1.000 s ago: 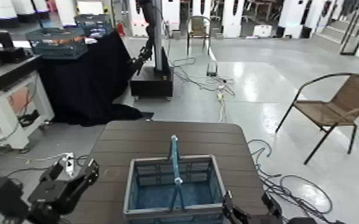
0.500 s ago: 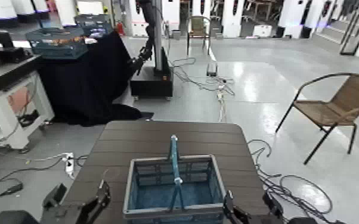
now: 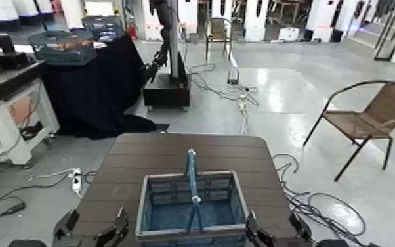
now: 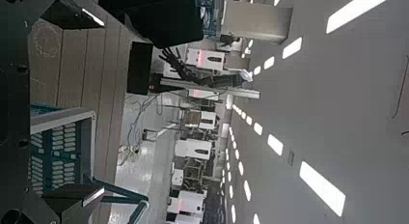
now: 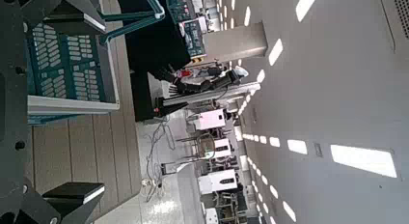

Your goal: Place the crate on the table.

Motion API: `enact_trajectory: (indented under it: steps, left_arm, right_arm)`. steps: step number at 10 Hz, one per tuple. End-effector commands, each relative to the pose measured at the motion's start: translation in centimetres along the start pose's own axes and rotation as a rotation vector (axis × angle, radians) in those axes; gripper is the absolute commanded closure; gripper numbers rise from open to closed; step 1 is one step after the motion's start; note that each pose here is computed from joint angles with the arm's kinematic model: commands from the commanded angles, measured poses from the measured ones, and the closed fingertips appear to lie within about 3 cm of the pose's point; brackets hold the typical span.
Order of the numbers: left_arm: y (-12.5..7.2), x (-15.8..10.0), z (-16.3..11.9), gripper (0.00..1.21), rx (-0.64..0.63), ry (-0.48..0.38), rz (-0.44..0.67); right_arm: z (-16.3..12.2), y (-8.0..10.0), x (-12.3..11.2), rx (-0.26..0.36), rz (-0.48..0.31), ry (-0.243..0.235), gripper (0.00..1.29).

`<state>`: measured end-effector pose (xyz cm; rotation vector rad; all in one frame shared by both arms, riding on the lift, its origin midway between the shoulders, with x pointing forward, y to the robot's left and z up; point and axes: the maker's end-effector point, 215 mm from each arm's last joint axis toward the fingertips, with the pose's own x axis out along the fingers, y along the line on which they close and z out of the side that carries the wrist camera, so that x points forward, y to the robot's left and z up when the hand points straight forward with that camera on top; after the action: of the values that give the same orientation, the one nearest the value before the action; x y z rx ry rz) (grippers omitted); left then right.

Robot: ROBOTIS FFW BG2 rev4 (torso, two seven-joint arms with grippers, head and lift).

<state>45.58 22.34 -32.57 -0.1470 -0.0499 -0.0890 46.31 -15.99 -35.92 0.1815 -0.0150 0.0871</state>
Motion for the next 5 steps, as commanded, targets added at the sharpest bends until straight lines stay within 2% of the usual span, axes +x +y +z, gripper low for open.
enact_trajectory:
  steps: [1,5]
  left_arm:
    - [-0.44,0.16,0.17,0.10,0.042,-0.003,-0.017]
    - [-0.50,0.45,-0.13,0.10,0.037,0.003,-0.021]
  right_arm:
    - [-0.09,-0.01,0.04,0.001,0.001,0.003,0.15]
    - [-0.17,-0.08,0.08,0.003,0.002,0.004,0.15]
